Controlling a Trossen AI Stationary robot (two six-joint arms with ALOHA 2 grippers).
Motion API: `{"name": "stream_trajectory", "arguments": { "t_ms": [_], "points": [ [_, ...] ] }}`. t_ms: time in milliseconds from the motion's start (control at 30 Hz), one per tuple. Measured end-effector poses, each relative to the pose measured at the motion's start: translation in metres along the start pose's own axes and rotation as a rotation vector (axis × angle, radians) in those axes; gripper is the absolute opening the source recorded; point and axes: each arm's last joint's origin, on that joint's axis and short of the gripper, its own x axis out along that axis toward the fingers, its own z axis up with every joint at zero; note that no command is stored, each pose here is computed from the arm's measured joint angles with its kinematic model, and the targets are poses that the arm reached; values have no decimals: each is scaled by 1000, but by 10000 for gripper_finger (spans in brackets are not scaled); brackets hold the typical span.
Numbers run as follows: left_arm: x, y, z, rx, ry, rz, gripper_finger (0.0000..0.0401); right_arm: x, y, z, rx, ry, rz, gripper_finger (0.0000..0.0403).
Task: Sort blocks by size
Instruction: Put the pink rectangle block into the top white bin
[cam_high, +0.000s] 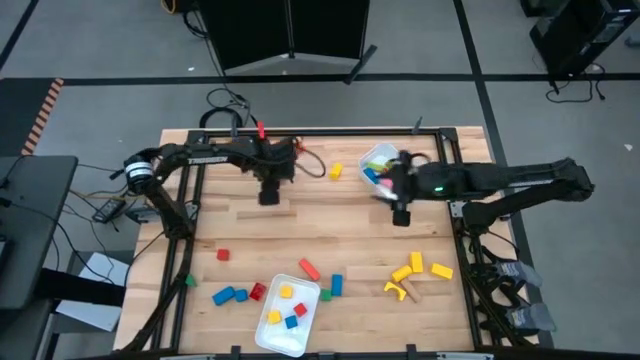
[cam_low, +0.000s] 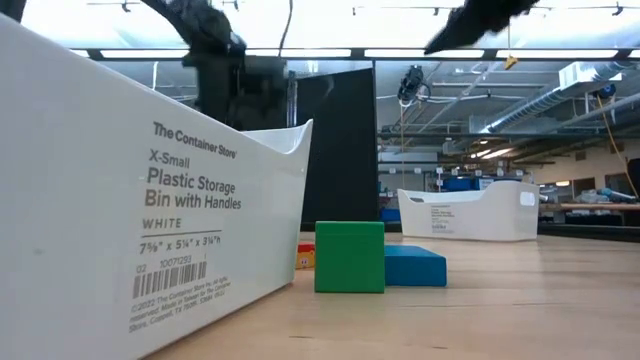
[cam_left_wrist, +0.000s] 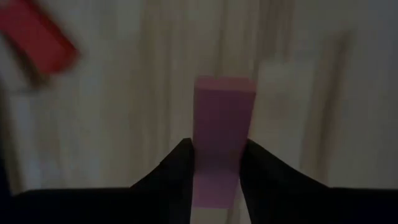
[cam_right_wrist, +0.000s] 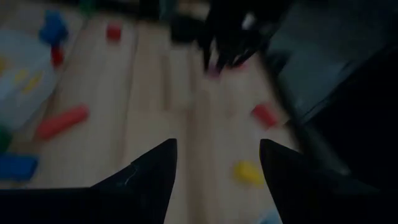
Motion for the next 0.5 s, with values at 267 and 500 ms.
{"name": "stream_trajectory", "arguments": {
  "t_ms": [267, 500],
  "points": [
    [-51, 1, 76, -224, -487, 6, 104, -71, -13, 19, 26, -373, -148, 240],
    [-43, 2, 151, -394, -779, -80, 104, -102, -20, 29, 75, -599, -157, 240]
  ]
}}
